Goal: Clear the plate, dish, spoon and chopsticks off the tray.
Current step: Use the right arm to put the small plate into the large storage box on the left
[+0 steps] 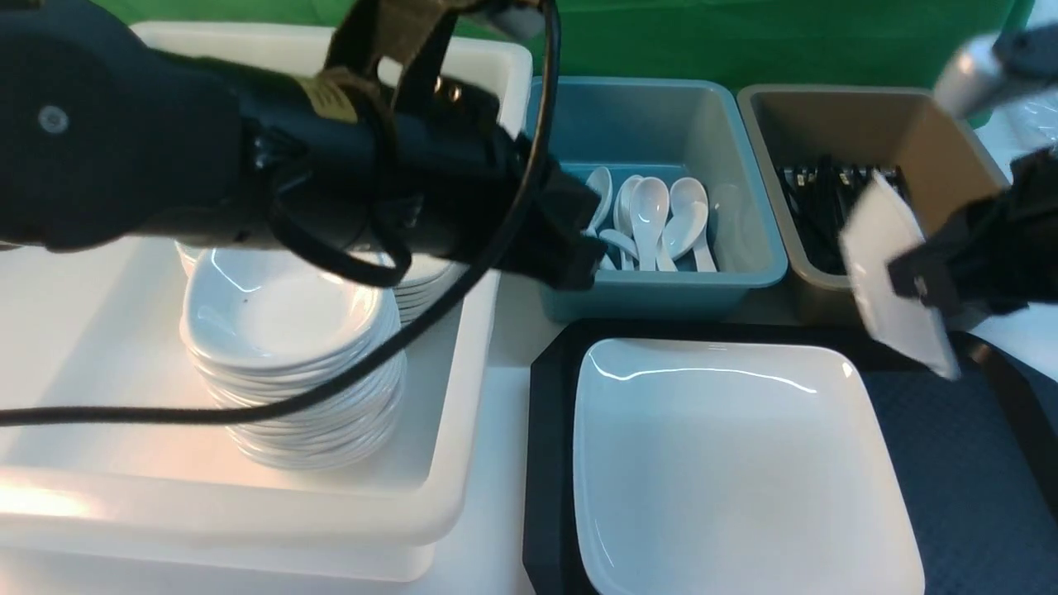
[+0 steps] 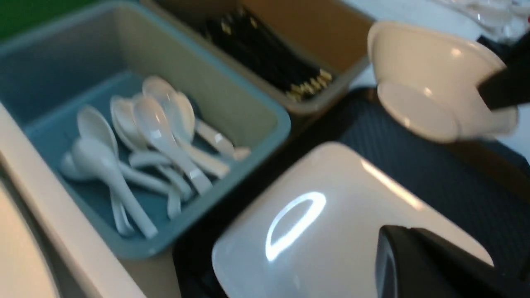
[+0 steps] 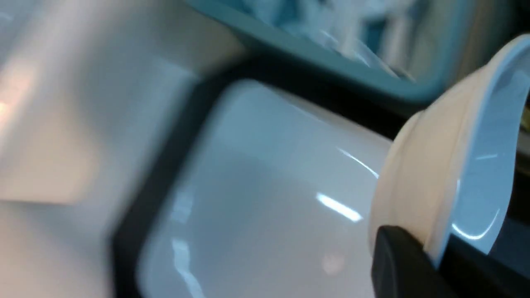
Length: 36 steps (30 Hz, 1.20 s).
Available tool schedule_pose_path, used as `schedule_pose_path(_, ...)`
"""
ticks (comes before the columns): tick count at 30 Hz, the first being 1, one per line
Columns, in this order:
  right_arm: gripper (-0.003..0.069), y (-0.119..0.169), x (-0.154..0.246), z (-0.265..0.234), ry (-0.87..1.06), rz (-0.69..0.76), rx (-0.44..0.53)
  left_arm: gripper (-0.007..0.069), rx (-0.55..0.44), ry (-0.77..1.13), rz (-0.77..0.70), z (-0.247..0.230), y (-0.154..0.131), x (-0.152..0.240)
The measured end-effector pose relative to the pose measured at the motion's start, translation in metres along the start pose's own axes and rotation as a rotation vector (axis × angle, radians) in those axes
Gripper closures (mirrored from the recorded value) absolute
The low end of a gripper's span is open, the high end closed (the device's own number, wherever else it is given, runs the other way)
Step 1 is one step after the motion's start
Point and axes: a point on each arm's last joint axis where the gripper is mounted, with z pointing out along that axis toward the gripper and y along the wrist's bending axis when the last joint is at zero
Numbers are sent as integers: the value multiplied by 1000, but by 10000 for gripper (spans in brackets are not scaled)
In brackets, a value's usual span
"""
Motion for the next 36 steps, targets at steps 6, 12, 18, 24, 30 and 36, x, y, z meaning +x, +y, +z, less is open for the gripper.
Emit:
schedule_pose_path(6, 592, 26, -24, -13, -147, -36, -226, 618, -63, 13, 72, -8, 5, -12)
schedule_pose_path(12, 592, 71, -55, 3, -163, -195, -375, 618, -321, 159, 72, -34, 25, -16)
schedule_pose_path(18, 592, 117, -85, 38, -131, -335, -451, 618, -494, 212, 5, -77, 34, -13)
schedule_pose_path(24, 592, 158, -112, 78, -108, -459, -408, 618, -664, 197, -220, -136, 58, -2)
schedule_pose_path(30, 592, 188, -120, 108, -93, -562, -381, 618, -751, 147, -385, -172, 68, 23)
schedule_pose_path(36, 592, 208, -110, 156, -27, -660, -331, 618, -695, 98, -481, -174, 68, 55)
